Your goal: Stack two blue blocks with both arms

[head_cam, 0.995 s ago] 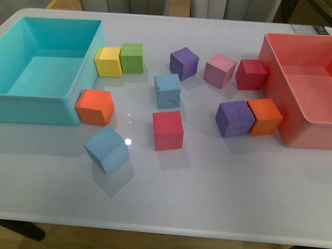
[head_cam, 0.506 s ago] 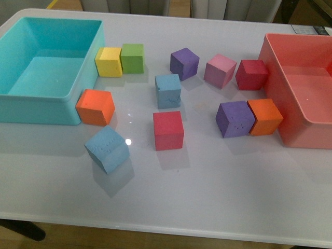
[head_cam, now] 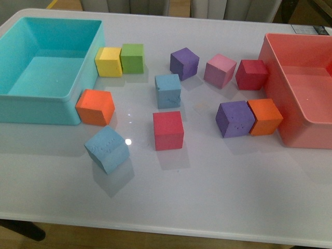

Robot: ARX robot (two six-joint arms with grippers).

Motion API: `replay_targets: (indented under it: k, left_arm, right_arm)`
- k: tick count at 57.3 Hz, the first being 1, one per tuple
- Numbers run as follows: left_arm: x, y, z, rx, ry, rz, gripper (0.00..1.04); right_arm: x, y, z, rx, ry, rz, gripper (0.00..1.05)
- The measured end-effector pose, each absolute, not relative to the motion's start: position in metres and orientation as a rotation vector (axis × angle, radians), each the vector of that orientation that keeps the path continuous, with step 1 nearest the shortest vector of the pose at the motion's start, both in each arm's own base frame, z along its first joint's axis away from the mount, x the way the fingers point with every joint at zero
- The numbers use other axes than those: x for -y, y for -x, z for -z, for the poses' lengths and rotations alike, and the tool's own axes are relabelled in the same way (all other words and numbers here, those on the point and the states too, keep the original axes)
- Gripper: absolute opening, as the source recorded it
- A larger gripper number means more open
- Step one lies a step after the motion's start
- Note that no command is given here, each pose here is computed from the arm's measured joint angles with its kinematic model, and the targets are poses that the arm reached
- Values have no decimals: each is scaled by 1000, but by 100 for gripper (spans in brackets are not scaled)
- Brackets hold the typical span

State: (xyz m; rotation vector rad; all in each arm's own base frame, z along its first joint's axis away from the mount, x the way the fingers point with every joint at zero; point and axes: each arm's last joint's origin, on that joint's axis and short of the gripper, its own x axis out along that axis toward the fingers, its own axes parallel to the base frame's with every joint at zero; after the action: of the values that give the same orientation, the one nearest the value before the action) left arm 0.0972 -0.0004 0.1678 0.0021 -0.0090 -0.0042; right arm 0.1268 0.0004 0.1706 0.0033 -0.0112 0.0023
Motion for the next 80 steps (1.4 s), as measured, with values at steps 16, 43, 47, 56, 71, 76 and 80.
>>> replay_targets:
  k: [16, 43, 47, 56, 71, 76, 80]
  left_arm:
    - [0, -97, -168, 9, -2, 4, 96]
    - [0, -97, -168, 9, -2, 4, 96]
    - [0, -97, -168, 9, -2, 4, 96]
    - [0, -97, -168, 9, -2, 4, 96]
    - [0, -97, -168, 9, -2, 4, 96]
    - [0, -97, -168, 9, -2, 4, 96]
    - [0, -97, -168, 9, -2, 4, 96]
  right_arm:
    - [0, -117, -172, 17, -3, -2, 2]
    - [0, -104, -168, -7, -3, -2, 2]
    - [0, -98, -168, 1, -3, -3, 2]
    - [0, -97, -168, 10, -3, -2, 2]
    - [0, -97, -168, 10, -3, -2, 18]
    - [0, -97, -168, 10, -3, -2, 34]
    - [0, -97, -168, 10, -3, -2, 48]
